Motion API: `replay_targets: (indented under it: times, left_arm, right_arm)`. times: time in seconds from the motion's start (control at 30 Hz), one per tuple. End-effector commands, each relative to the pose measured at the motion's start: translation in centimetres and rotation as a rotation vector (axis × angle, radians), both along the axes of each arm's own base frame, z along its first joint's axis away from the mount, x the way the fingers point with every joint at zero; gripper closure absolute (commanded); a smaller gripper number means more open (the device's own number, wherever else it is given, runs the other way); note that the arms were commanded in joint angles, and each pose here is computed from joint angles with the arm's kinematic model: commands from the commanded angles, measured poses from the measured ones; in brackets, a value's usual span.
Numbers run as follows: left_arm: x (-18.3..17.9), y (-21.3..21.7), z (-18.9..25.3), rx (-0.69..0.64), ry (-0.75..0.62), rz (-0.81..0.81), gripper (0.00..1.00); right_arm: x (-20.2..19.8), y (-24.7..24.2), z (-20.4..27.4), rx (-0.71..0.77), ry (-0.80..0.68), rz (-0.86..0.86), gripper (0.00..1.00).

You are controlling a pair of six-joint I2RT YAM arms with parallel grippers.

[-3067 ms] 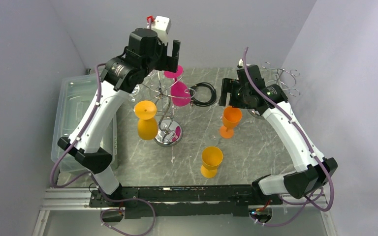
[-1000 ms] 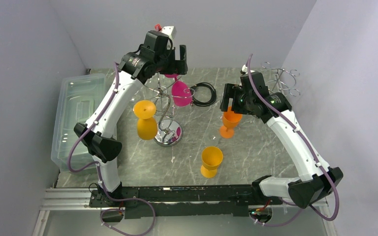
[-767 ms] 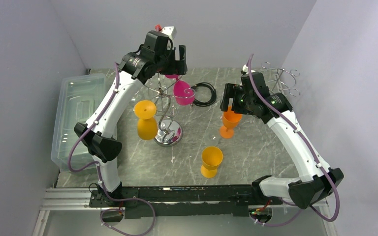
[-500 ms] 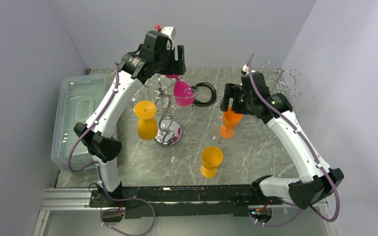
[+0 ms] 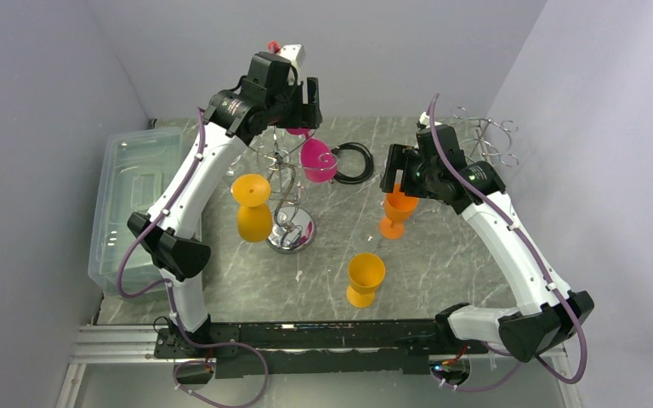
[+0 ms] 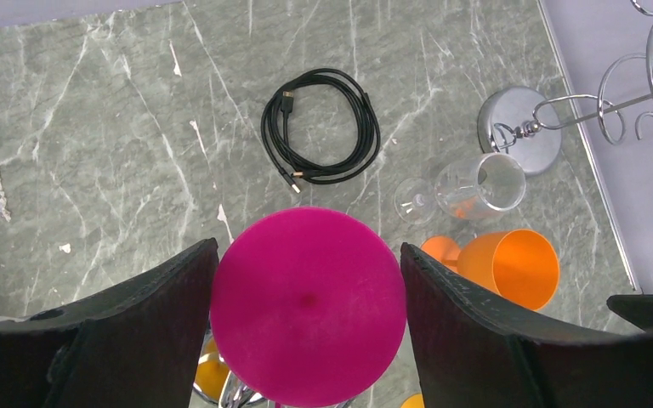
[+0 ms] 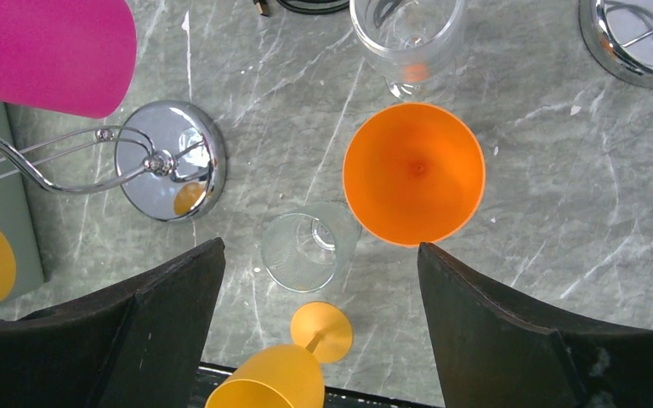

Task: Take the wine glass off the wine glass rack
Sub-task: Pick up the wine glass from the wine rack.

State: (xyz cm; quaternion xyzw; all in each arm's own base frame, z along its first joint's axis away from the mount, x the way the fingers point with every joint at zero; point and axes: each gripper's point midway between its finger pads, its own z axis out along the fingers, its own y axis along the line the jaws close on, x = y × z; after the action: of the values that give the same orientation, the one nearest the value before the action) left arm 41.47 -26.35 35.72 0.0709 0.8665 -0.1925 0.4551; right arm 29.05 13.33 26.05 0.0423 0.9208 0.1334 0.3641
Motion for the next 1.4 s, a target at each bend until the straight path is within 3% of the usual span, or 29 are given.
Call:
replay_targets:
  times: [0.0, 0.73, 1.37]
  left_arm:
    - [-1.0, -0.1, 5.3, -0.068, -0.125, -0.025, 0.31]
    - [-1.6, -2.2, 5.4, -0.022, -0.16, -0.094, 0.34]
    - [-3.4, -1.2, 5.8, -0.005, -0.158, -0.07, 0.37]
  right_arm:
    - [0.3, 0.0, 1.5, 0.023, -0.061, -0.014, 0.14]
    - [0.2, -0.1, 1.2, 0.018, -0.053, -0.018, 0.14]
    - [0.3, 0.2, 1.5, 0.033, -0.056, -0.012, 0.14]
